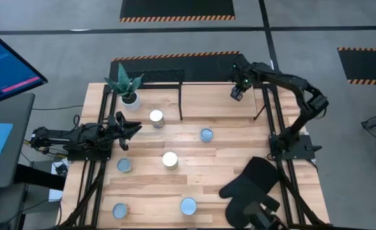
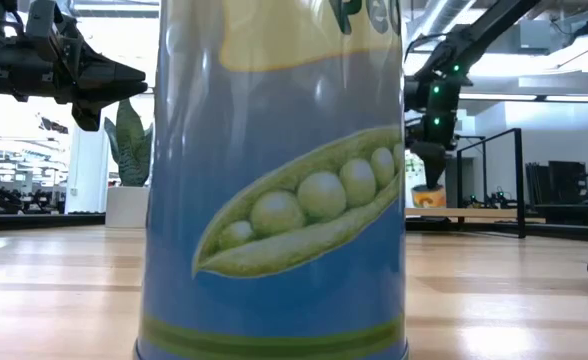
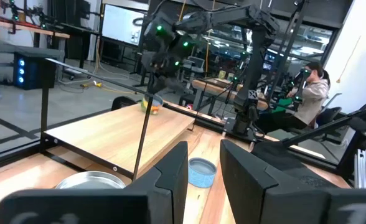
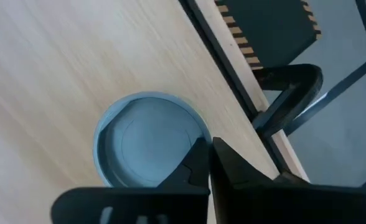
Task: Pick and place cans onto a shelf
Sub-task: Put the canned mushroom on the shelf
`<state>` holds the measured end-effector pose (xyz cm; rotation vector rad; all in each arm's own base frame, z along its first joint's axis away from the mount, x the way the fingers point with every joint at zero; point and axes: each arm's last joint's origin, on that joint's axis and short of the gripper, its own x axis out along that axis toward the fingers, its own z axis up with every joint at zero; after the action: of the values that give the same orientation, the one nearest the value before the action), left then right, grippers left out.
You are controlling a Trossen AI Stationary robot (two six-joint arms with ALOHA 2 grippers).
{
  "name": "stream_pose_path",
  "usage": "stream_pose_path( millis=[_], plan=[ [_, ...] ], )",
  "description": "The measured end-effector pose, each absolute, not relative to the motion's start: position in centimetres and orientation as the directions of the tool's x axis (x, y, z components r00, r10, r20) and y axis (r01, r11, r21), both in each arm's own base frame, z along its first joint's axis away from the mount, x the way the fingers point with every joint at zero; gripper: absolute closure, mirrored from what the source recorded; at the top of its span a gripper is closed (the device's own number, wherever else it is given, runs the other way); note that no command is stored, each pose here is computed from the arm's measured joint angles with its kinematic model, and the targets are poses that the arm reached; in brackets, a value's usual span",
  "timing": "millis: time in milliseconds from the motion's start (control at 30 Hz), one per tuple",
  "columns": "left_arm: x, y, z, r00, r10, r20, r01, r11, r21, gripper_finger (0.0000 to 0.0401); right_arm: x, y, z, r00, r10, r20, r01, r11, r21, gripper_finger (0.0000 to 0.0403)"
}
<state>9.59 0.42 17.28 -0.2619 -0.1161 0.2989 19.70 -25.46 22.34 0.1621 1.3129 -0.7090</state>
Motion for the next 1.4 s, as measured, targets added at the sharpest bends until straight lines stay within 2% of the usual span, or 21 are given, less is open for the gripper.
stream_pose_path(
  millis=[167, 500, 800, 1133, 1267, 1400],
  plan=[
    [9.6, 0.4, 17.3, 0.949, 0.306, 0.074, -0.276, 0.922, -0.271, 0.0319, 19.7, -26.2, 21.2, 0.060, -0.371, -0.927, 0.547, 0.789, -0.280, 0.0391],
    [9.6, 0.4, 17.3, 0.949, 0.305, 0.074, -0.276, 0.923, -0.268, 0.0319, 18.6, -27.1, 21.2, 0.042, -0.378, -0.925, 0.583, 0.761, -0.284, 0.0346],
    [9.6, 0.4, 17.3, 0.949, 0.306, 0.074, -0.278, 0.926, -0.255, 0.0319, 18.5, -27.4, 21.3, 0.000, -0.417, -0.909, 0.560, 0.753, -0.345, 0.0341],
    [9.6, 0.4, 17.3, 0.949, 0.305, 0.074, -0.278, 0.926, -0.255, 0.0319, 19.7, -26.4, 24.8, -0.031, -0.359, -0.933, 0.556, 0.769, -0.315, 0.0341],
    [9.6, 0.4, 17.3, 0.949, 0.305, 0.074, -0.278, 0.926, -0.255, 0.0319, 20.8, -26.0, 25.5, 0.028, -0.360, -0.933, 0.550, 0.785, -0.286, 0.0341],
    [9.6, 0.4, 17.3, 0.949, 0.305, 0.074, -0.278, 0.926, -0.256, 0.0319, 22.1, -25.3, 25.1, 0.148, -0.316, -0.937, 0.453, 0.864, -0.220, 0.0341]
  ],
)
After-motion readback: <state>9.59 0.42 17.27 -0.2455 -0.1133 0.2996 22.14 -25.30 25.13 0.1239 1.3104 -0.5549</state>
